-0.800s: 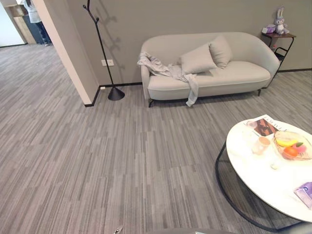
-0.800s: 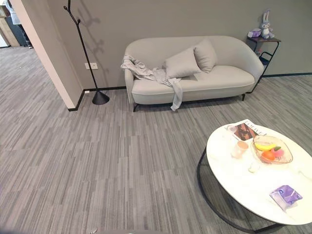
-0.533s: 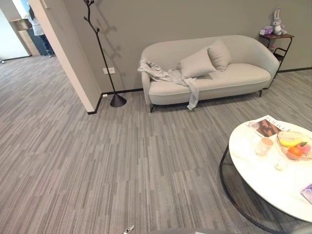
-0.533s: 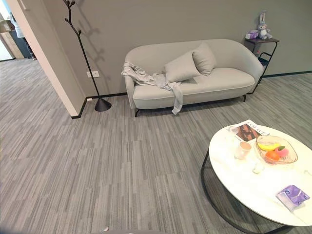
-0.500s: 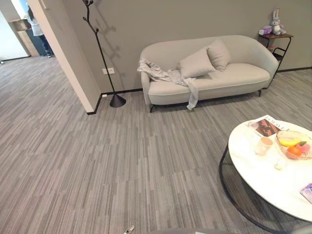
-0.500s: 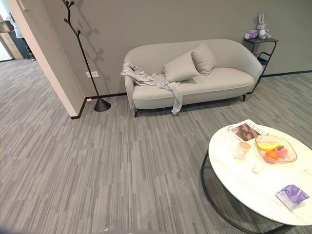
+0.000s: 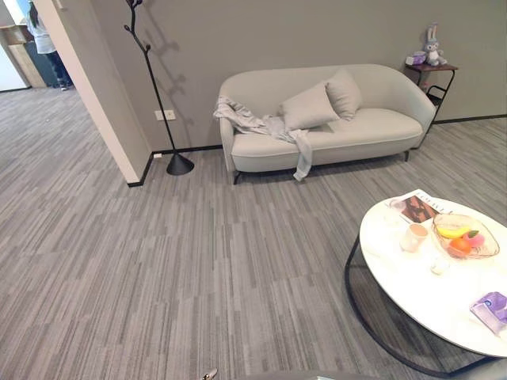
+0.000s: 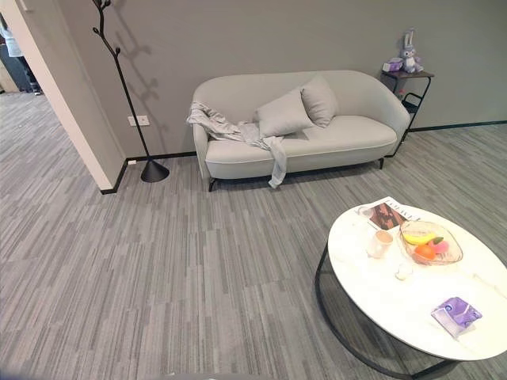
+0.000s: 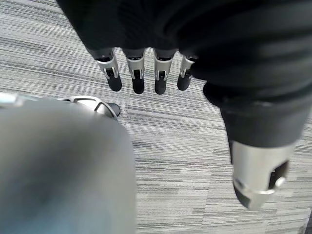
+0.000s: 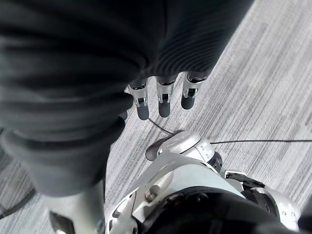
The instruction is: Hang the clothes on the sofa on the clothes rack.
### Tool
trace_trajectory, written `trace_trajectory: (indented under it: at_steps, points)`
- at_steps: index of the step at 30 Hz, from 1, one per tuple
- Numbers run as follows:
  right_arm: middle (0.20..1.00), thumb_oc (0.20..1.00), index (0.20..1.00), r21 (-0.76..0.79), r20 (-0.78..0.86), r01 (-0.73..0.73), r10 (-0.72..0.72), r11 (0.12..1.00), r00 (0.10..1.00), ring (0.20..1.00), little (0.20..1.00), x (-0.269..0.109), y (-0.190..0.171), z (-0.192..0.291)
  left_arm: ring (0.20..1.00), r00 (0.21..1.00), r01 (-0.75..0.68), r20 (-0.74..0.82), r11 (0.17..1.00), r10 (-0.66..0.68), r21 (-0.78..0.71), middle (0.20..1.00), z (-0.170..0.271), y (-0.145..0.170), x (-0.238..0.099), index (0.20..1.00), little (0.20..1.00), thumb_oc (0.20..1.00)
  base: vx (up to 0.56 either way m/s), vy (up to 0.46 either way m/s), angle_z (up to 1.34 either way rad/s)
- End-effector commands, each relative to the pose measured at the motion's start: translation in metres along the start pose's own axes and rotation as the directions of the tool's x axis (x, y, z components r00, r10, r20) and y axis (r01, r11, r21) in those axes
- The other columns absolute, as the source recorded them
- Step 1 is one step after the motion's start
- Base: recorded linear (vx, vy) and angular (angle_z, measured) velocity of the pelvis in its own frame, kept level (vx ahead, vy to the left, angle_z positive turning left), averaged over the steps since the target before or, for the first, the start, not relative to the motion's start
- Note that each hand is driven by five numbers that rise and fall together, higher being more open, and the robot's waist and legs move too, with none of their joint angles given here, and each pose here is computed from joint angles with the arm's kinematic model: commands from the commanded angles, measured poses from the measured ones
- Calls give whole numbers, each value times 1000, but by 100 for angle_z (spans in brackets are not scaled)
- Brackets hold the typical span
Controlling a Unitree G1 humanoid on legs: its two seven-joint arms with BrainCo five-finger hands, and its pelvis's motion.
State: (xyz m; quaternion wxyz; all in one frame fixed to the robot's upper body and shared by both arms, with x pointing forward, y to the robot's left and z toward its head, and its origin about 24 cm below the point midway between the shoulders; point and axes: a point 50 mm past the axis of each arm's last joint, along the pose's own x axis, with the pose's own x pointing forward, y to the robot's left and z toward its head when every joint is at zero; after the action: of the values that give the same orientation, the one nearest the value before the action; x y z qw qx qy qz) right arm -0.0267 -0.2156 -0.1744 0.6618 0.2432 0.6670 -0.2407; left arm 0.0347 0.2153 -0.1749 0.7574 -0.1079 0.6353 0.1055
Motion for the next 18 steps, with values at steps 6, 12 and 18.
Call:
trace_trajectory:
  at_steps: [6,12,18]
  points:
    - [1000,1000,1000,-58,-38,-29,27,998,999,1000,1000,2,19,-2,1000,999,32,-18,995,-30,97,1000,0,-15,2,1000,1000,1000,0,0,0]
    - [1000,1000,1000,-91,-38,-31,27,995,999,1000,1000,2,19,0,1000,999,36,-21,992,-33,120,1000,1,-16,3,1000,1000,1000,16,8,0]
    - [1000,1000,1000,-137,-30,-35,31,990,999,1000,1000,2,19,5,1000,999,35,-15,990,-33,136,1000,3,-17,3,1000,1000,1000,0,0,0]
